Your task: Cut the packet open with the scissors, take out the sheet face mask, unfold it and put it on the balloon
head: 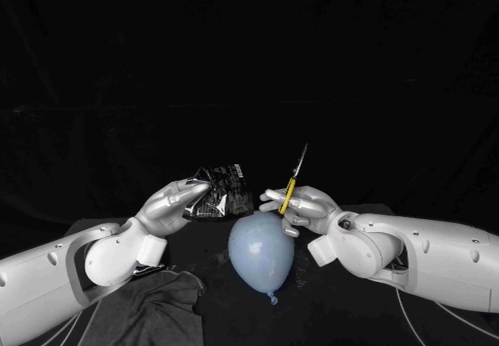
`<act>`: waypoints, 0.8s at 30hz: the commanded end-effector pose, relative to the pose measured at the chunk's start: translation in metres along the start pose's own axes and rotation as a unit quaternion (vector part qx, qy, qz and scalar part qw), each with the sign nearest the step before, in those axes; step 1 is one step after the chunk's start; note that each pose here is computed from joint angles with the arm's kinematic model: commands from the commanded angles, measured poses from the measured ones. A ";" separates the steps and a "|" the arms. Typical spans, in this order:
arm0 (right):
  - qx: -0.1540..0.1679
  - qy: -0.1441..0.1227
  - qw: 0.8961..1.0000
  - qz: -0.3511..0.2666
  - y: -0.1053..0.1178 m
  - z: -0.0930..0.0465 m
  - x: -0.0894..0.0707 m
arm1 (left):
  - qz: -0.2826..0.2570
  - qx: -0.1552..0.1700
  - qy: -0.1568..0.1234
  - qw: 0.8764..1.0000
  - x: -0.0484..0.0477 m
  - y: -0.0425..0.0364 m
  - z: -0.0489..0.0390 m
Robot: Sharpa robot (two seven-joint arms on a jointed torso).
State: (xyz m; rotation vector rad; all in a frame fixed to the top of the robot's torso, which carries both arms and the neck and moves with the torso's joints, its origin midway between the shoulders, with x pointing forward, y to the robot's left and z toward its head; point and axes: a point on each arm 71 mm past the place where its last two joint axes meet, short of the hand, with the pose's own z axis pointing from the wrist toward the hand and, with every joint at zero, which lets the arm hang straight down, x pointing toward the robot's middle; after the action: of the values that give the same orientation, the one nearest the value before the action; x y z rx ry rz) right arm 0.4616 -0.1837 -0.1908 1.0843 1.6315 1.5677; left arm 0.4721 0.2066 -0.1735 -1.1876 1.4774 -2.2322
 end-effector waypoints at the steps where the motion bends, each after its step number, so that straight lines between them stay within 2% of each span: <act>1: -0.008 0.000 1.000 -0.009 0.001 0.000 0.001 | 0.004 0.003 0.014 1.000 0.0023 -0.0029 0.0005; 24: -0.014 0.022 1.000 -0.008 0.000 0.002 0.016 | -0.001 -0.018 0.045 0.999 0.0140 0.0029 0.0062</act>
State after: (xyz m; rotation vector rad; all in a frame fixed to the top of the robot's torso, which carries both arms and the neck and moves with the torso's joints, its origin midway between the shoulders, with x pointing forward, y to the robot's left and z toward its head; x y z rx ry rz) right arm 0.4570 -0.1721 -0.1911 1.0548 1.6434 1.5813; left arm 0.4691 0.1976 -0.1706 -1.1481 1.5343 -2.2589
